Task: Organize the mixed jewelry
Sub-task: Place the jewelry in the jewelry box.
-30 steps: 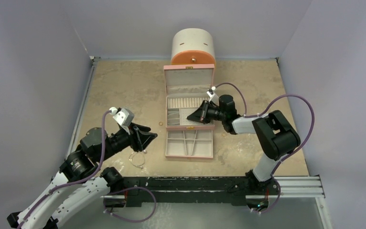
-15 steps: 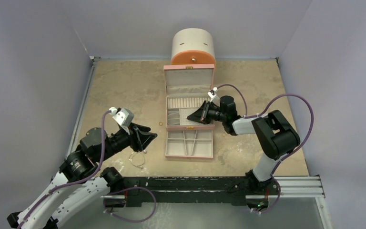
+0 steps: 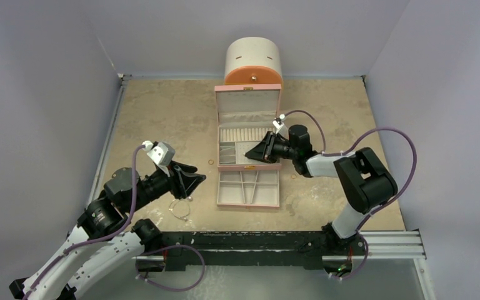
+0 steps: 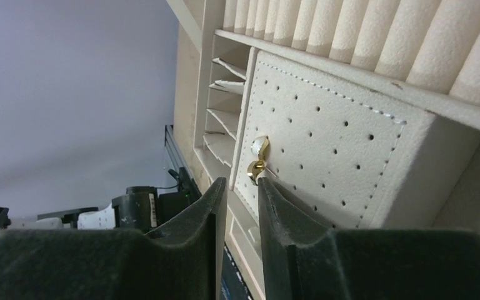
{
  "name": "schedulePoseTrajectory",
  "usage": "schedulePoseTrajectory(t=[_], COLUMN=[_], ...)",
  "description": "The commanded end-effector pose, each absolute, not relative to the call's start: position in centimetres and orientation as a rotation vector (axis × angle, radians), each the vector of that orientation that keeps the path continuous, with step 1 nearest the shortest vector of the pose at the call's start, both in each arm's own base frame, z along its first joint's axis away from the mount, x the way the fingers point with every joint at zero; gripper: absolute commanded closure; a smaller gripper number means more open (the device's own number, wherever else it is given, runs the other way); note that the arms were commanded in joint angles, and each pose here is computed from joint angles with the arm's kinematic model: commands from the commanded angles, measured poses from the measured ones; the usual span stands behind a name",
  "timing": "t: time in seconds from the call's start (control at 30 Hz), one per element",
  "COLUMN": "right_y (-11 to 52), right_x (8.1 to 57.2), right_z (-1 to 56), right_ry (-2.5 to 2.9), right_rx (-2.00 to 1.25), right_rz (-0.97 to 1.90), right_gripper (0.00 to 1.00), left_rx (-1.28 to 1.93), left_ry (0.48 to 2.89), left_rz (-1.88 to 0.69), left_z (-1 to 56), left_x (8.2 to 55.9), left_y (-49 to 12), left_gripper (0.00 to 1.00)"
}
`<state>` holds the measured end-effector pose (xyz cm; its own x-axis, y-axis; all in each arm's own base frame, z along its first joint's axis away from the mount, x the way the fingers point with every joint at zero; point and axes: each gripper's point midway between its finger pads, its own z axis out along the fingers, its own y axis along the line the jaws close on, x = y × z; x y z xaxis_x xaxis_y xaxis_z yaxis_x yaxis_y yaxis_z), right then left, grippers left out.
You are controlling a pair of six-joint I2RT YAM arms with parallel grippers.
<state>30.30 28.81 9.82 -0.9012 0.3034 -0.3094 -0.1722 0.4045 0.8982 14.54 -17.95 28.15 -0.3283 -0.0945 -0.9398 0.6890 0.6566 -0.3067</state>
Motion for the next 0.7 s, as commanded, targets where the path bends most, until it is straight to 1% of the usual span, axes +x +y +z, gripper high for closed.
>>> schedulePoseTrajectory(t=[0.0, 0.33, 0.47, 0.67], right_y=[28.6, 27.4, 27.0, 25.6], right_x=[30.4, 30.0, 30.3, 31.5], right_z=[12.2, 13.8, 14.4, 15.4], right_ry=[2.209, 2.204, 2.196, 2.177], right_rx=[0.051, 0.028, -0.009, -0.218], right_rz=[1.476, 1.373, 1.318, 1.045], right_gripper=[0.72, 0.71, 0.72, 0.73], left_rx=[0.485, 0.49, 0.489, 0.486], left_ry=[1.675, 1.677, 1.677, 1.684], left_rz=[-0.857, -0.858, -0.857, -0.854], left_z=[29.3, 29.3, 29.2, 29.1], left_x=[14.8, 14.8, 14.8, 14.9], left_y=[-18.1, -18.1, -18.1, -18.1], left_gripper=[0.57, 0.56, 0.57, 0.56])
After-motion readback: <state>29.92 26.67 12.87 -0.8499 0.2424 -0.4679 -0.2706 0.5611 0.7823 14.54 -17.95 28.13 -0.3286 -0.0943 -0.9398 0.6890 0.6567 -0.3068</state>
